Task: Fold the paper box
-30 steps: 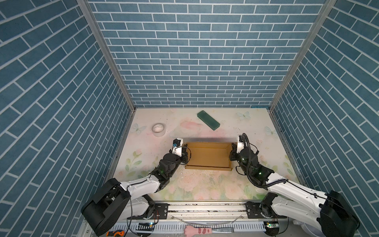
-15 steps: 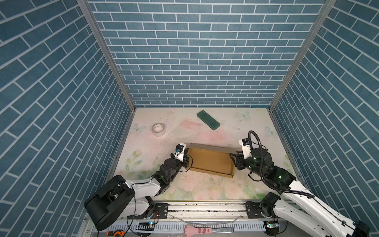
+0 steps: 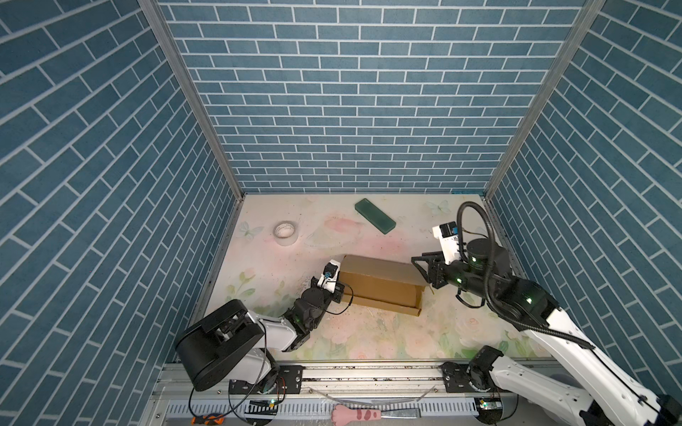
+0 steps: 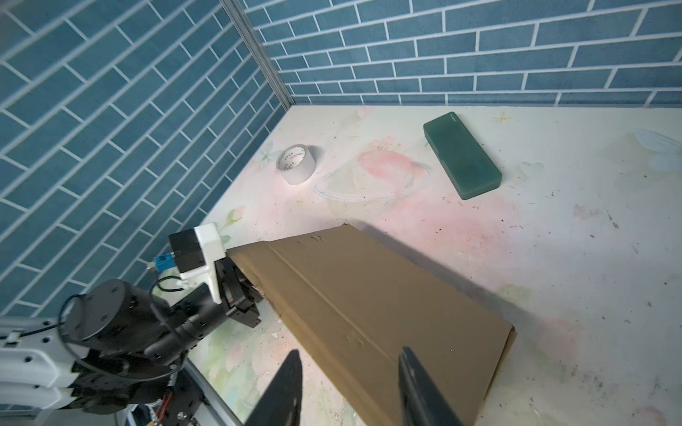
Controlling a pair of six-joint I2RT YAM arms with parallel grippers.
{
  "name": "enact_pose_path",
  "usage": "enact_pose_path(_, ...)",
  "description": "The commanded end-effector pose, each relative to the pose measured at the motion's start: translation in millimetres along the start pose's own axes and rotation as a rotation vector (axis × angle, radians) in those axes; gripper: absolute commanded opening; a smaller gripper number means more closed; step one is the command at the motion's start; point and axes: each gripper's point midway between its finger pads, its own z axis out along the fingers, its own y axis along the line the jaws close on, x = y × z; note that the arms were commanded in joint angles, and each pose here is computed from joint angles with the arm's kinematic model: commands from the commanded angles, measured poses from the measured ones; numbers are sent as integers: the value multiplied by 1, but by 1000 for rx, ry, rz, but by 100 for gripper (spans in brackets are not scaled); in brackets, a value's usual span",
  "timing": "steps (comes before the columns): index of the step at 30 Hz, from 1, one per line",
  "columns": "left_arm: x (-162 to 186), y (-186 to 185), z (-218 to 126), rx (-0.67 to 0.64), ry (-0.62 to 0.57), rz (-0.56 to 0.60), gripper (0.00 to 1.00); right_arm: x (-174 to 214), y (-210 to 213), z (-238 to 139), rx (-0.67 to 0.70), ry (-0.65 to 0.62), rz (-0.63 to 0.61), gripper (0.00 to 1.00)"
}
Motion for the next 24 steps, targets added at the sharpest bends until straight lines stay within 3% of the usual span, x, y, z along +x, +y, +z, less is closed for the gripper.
enact_pose_path(1, 23, -1, -4, -2, 65, 64, 3, 18, -10, 25, 47, 106, 35, 35)
enact_pose_path(4, 28, 0, -8, -1, 75, 60, 5, 43, -1, 57, -27, 149, 134, 30)
enact_pose_path(7, 28, -1, -11, 6, 75, 59, 9, 64, -4, 76, -10, 184, 157, 28)
enact_pose_path(15, 32, 2, -33, 1, 128, 82, 31, 121, -26, 115, 26, 287, 207, 26)
enact_pose_path(20, 24, 15, -54, -29, 155, 32, 42, 151, -42, 133, 72, 333, 220, 24)
enact_pose_path(24, 12, 37, -75, -108, 174, -35, 43, 163, -53, 138, 119, 366, 194, 24)
